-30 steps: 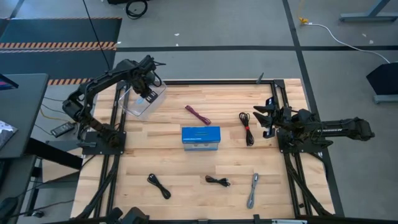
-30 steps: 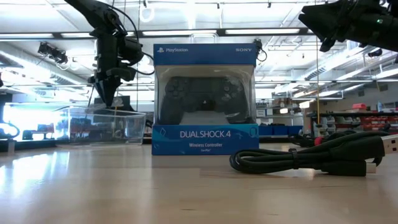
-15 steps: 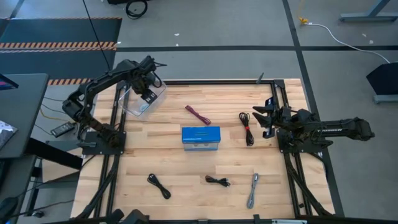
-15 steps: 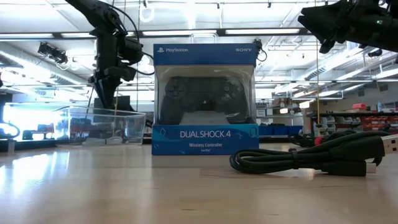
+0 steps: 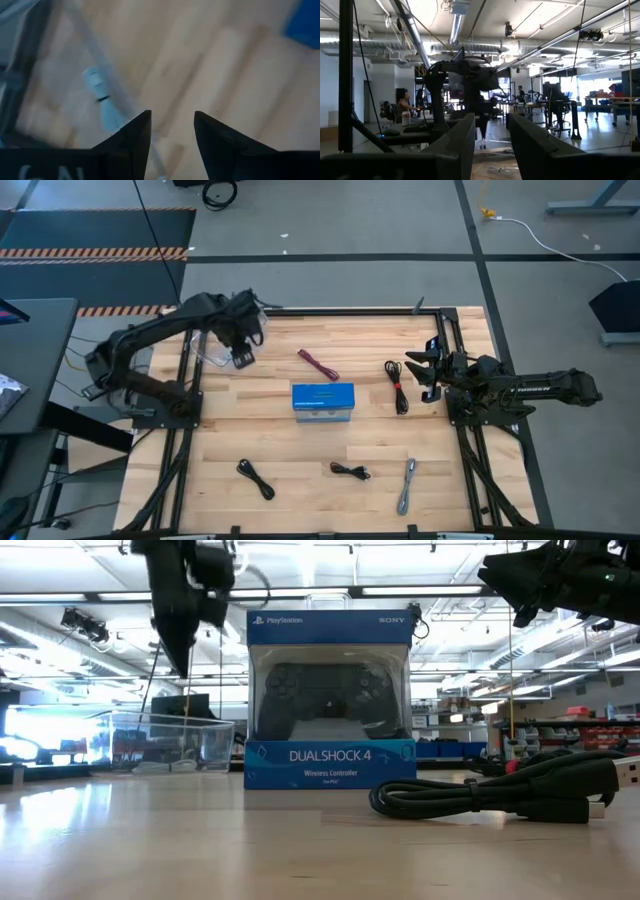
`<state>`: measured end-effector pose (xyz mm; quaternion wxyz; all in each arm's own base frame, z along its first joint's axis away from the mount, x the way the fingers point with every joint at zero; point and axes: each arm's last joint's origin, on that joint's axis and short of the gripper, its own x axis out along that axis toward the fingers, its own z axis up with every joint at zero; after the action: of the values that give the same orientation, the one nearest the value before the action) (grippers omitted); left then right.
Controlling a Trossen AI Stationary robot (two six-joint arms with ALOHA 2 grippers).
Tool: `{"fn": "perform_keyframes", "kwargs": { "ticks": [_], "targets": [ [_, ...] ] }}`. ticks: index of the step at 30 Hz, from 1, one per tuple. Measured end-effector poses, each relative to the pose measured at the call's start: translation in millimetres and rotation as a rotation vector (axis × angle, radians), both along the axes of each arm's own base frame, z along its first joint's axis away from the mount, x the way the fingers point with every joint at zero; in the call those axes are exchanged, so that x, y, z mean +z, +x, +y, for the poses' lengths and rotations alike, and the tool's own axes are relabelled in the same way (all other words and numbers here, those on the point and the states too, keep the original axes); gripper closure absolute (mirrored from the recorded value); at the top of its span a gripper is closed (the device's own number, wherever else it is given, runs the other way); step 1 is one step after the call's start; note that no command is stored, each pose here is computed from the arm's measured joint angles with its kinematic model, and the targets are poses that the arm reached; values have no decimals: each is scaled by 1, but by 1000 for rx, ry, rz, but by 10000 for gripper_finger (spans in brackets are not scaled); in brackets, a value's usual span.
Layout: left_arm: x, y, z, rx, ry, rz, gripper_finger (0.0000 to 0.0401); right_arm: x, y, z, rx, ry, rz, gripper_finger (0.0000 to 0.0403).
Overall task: Pick and place USB-C Cables
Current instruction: Put the bottom left black charger cable into the transparent bin
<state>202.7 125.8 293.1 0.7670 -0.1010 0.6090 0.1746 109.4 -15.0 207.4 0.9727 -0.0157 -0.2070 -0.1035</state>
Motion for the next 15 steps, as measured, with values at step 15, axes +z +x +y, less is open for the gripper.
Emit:
{"fn": "perform_keyframes", "kwargs": {
  "ticks": [15],
  "targets": [
    [15, 31, -159, -535, -36, -169, 243, 0, 0, 0, 9, 19, 0, 276]
  ]
}}
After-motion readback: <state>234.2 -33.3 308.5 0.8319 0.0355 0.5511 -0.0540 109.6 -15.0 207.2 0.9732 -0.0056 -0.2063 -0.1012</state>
